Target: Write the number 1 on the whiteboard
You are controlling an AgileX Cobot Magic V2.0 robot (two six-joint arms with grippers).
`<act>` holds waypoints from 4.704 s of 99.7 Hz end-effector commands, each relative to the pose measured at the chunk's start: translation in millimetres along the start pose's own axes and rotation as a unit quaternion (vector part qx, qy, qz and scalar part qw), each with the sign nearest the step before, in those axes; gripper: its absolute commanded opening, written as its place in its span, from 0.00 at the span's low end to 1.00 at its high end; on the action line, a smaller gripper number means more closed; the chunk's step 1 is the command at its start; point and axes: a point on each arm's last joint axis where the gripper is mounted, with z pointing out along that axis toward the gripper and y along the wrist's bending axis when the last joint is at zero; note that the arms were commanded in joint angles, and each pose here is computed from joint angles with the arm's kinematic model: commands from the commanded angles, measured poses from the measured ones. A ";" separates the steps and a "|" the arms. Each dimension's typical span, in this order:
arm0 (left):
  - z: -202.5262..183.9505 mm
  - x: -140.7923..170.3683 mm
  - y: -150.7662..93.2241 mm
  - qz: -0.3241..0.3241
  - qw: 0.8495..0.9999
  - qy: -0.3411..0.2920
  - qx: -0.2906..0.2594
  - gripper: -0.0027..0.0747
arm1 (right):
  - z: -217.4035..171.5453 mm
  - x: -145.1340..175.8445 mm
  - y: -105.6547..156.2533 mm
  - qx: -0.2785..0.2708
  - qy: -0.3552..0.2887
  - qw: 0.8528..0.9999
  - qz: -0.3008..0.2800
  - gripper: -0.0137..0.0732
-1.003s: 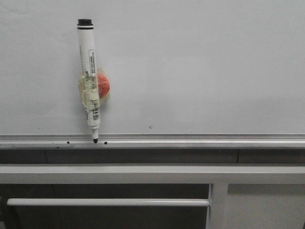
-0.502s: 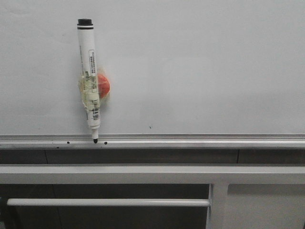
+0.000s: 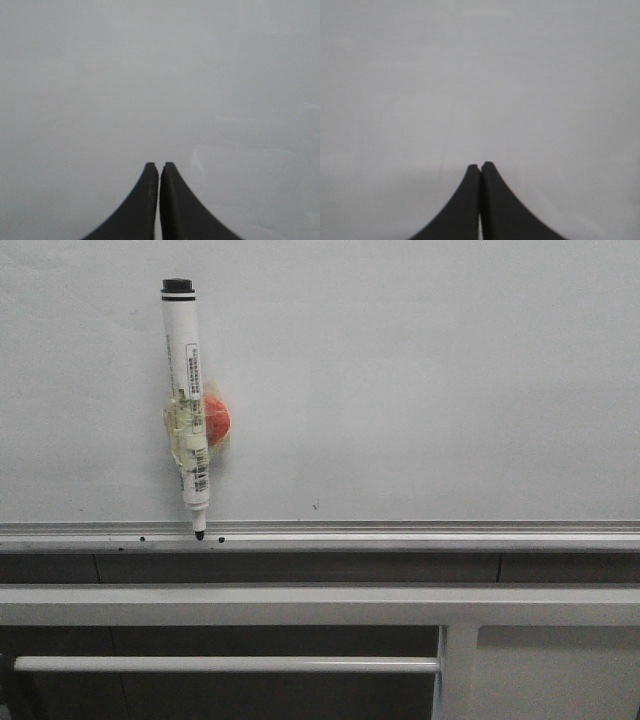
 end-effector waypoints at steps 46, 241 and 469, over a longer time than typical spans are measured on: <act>-1.8 -49.2 -5.7 0.033 0.997 -0.069 0.013 0.01 | -6.2 -45.9 -3.1 -0.013 -0.076 0.937 0.340 0.08; 49.8 -31.8 -57.8 -0.096 0.945 0.215 0.226 0.57 | 27.3 -143.7 34.3 -0.224 0.240 0.941 0.080 0.08; 80.7 76.5 -173.7 -0.181 0.942 0.122 0.253 0.56 | 27.8 -142.5 32.4 -0.217 0.242 0.944 0.062 0.08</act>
